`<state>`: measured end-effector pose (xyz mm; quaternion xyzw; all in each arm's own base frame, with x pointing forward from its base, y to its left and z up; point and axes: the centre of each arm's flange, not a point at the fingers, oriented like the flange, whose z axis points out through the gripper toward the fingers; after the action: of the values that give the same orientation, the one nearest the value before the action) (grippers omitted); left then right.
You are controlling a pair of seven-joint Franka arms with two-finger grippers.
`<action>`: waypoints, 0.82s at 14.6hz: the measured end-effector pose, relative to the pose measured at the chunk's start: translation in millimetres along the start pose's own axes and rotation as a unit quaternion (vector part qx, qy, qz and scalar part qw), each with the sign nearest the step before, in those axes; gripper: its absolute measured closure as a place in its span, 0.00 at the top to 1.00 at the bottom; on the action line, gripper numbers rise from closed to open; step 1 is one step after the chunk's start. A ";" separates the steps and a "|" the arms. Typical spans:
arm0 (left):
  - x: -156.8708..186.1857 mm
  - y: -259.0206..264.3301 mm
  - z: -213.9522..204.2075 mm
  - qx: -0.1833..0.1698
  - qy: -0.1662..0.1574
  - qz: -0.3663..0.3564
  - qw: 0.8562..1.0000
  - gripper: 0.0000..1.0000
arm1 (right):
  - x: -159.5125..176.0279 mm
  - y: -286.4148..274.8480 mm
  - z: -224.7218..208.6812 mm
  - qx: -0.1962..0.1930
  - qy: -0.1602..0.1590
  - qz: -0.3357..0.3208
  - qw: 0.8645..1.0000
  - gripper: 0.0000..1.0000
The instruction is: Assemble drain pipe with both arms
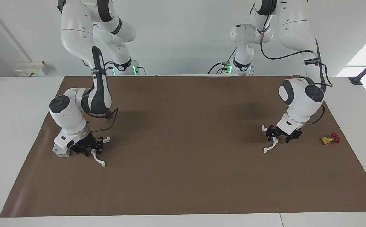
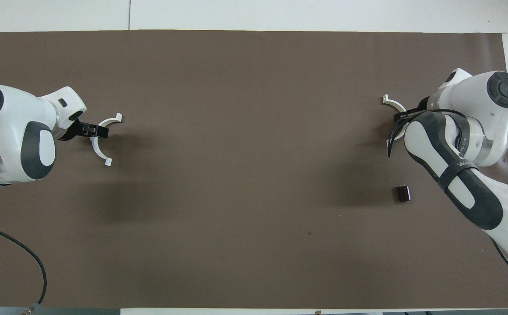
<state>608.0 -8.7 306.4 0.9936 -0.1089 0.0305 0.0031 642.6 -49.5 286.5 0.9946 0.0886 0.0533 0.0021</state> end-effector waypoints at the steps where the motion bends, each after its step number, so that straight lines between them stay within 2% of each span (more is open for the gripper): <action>1: -1.5 0.5 2.0 -0.001 -0.002 0.002 1.000 0.92 | 0.7 0.0 -1.1 0.000 0.001 0.000 1.000 0.41; 2: -2.7 1.0 3.5 -0.001 -0.004 0.003 1.000 0.89 | 1.2 -0.2 -1.6 0.000 0.002 -0.001 1.000 0.30; 3: -4.4 1.4 5.7 -0.002 -0.007 0.004 1.000 0.81 | 1.5 -0.6 -1.9 0.000 0.002 -0.001 1.000 0.22; 4: -6.4 2.0 8.2 -0.002 -0.010 0.005 1.000 0.81 | 1.5 -1.2 -1.9 0.000 0.001 -0.002 1.000 0.21; 5: -7.1 3.0 9.3 -0.003 -0.011 0.006 1.000 0.74 | 2.0 -2.5 -2.2 0.002 -0.002 -0.003 1.000 0.21; 7: -5.8 8.3 7.3 -0.003 -0.009 0.011 1.000 0.46 | 11.8 -12.5 -14.2 0.011 -0.016 -0.009 1.000 0.21; 8: -5.1 10.5 5.8 -0.003 -0.008 0.013 1.000 0.36 | 24.4 -25.9 -29.1 0.019 -0.023 -0.008 1.000 0.21; 9: -4.6 10.8 5.3 -0.002 -0.006 0.013 1.000 0.22 | 40.2 -50.0 -46.9 0.026 -0.028 -0.002 0.999 0.21; 11: -2.2 9.4 2.9 0.001 0.006 0.013 1.000 0.21 | 71.2 -147.1 -79.2 0.030 -0.022 0.004 0.999 0.21; 12: -1.1 8.7 1.9 0.002 0.011 0.013 1.000 0.21 | 76.6 -207.3 -85.4 0.030 -0.015 0.007 0.999 0.21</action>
<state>605.1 -16.9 304.4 0.9917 -0.1214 0.0421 0.0015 671.9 167.6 376.7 0.9956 0.0830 0.0357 -0.0266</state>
